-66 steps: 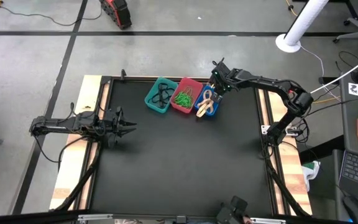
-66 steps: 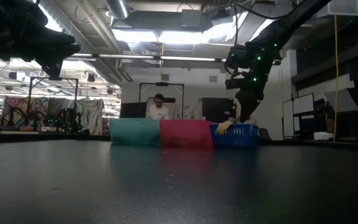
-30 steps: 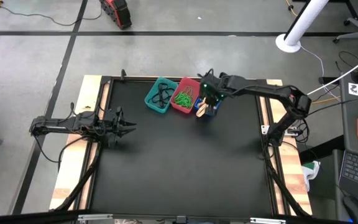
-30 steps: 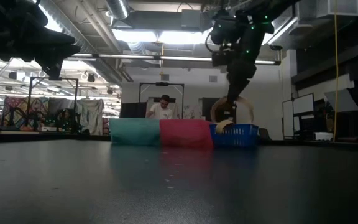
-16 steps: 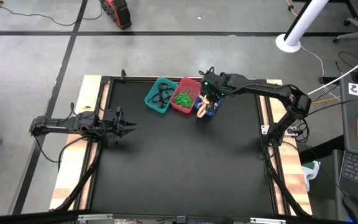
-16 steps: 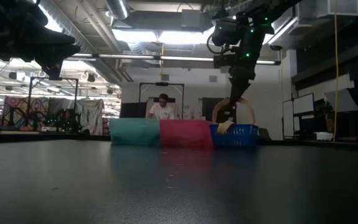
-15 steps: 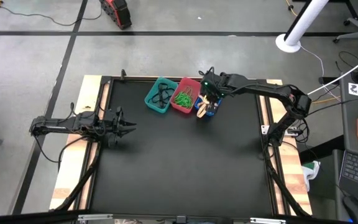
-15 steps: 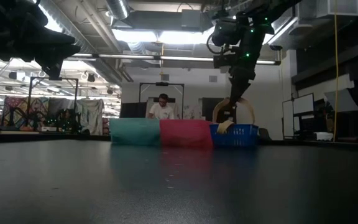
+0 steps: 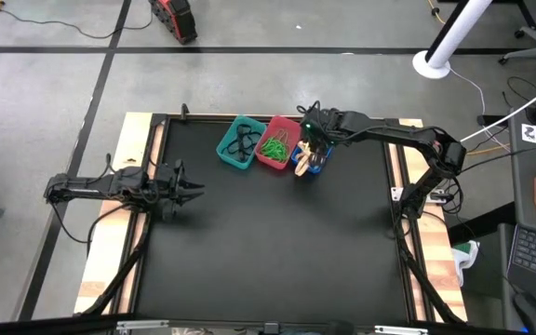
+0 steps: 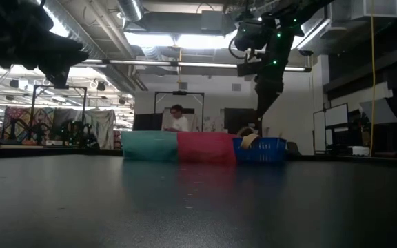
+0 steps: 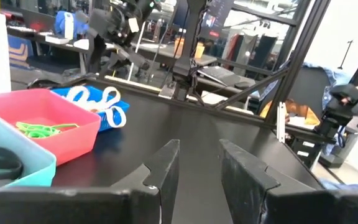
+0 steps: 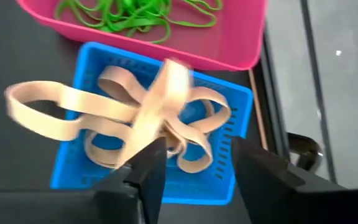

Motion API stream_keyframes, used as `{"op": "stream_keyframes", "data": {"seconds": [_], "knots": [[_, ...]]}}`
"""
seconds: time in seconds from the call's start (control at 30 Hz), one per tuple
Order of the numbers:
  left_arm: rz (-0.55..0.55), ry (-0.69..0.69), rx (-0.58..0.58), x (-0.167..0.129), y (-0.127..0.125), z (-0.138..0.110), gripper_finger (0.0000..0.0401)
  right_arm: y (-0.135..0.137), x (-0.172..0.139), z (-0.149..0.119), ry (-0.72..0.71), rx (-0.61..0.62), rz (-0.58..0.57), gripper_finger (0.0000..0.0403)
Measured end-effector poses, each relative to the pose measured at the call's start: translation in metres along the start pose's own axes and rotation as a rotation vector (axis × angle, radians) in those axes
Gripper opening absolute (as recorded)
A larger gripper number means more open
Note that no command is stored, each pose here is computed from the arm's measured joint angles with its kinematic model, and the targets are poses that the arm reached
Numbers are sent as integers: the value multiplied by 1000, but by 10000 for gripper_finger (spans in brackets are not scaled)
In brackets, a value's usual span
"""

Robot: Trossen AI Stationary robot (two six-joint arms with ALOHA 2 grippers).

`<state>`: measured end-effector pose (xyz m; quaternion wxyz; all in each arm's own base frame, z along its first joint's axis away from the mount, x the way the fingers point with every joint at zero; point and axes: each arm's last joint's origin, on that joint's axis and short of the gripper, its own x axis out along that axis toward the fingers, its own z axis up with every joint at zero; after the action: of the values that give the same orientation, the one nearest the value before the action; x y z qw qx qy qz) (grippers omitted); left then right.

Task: Sort rubber bands into baskets
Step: Adjust the brown rubber band

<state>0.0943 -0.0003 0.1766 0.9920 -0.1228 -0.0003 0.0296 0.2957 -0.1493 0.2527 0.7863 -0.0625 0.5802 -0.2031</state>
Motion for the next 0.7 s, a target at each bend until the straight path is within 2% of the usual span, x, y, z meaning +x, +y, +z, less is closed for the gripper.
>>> {"op": "stream_keyframes", "data": {"seconds": [0.17,0.27,0.33,0.47,0.53,0.63,0.7], "knots": [[5,20,-15,0,1,-2,109,-1,0,0,16,-26,-50,197],[5,21,-15,0,1,-2,109,-1,0,0,11,-27,-34,199],[6,21,-15,0,1,-2,109,1,0,0,-5,-28,26,199],[6,21,-14,0,1,-2,109,16,-3,1,-44,-40,260,200],[6,21,-14,0,1,-2,109,29,-7,3,-57,-69,340,200],[5,21,-11,0,1,-2,109,49,-13,7,-73,-162,357,200],[5,21,-10,0,1,-2,109,65,-14,9,-93,-257,323,200]]}}
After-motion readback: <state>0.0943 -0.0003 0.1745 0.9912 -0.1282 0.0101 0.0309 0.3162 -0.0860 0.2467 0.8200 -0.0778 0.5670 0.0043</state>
